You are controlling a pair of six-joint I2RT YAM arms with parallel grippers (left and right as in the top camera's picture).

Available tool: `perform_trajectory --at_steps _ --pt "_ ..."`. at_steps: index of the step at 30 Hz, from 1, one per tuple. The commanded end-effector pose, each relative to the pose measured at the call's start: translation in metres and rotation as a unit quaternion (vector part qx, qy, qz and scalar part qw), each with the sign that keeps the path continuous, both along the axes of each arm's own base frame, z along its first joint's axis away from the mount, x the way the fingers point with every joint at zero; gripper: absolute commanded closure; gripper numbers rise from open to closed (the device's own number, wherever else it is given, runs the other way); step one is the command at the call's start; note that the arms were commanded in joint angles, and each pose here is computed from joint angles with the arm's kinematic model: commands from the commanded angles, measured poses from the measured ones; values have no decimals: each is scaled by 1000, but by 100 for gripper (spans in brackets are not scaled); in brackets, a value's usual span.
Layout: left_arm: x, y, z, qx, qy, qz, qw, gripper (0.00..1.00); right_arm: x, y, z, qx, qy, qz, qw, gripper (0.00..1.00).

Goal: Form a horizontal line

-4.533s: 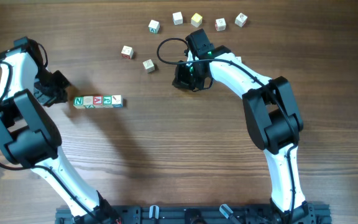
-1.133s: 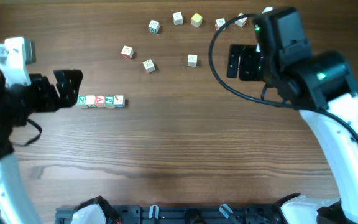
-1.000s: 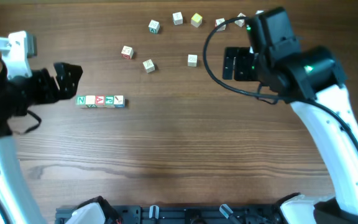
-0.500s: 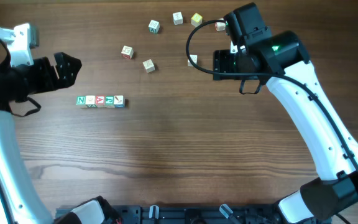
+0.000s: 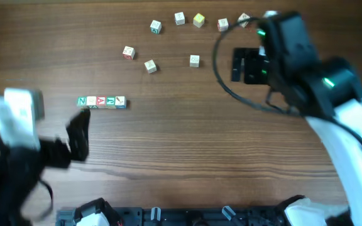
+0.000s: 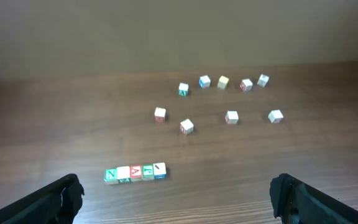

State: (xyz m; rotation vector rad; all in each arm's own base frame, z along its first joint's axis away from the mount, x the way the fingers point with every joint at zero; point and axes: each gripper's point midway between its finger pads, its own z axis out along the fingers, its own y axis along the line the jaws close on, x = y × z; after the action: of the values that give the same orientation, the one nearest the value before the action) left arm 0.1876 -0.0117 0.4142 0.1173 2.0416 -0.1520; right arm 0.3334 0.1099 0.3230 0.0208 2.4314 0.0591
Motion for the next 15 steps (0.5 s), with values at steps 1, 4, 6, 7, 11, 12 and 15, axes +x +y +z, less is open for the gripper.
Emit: perform_trajectory --at_steps 1,4,6,7,11,12,15 --pt "-22 -4 2 22 -17 9 1000 0 -11 -20 25 -18 -46 -27 998 0" --pt "-29 -7 1 23 -18 9 1000 0 -13 -21 23 -21 -39 -27 999 0" --pt "-30 -8 -1 20 -12 9 1000 0 -12 -21 20 -24 -34 -27 999 0" --pt "-30 -8 -2 19 -10 9 1000 0 -12 -21 19 -24 -32 -27 999 0" --pt "-31 -8 -3 19 -8 9 1000 0 -12 -21 13 -30 -21 -26 999 0" --pt "-31 -8 -3 19 -8 9 1000 0 -13 -21 13 -30 -19 -27 999 0" --pt "-31 -8 -3 18 -8 9 1000 0 -14 -22 13 -31 -18 -27 999 0"
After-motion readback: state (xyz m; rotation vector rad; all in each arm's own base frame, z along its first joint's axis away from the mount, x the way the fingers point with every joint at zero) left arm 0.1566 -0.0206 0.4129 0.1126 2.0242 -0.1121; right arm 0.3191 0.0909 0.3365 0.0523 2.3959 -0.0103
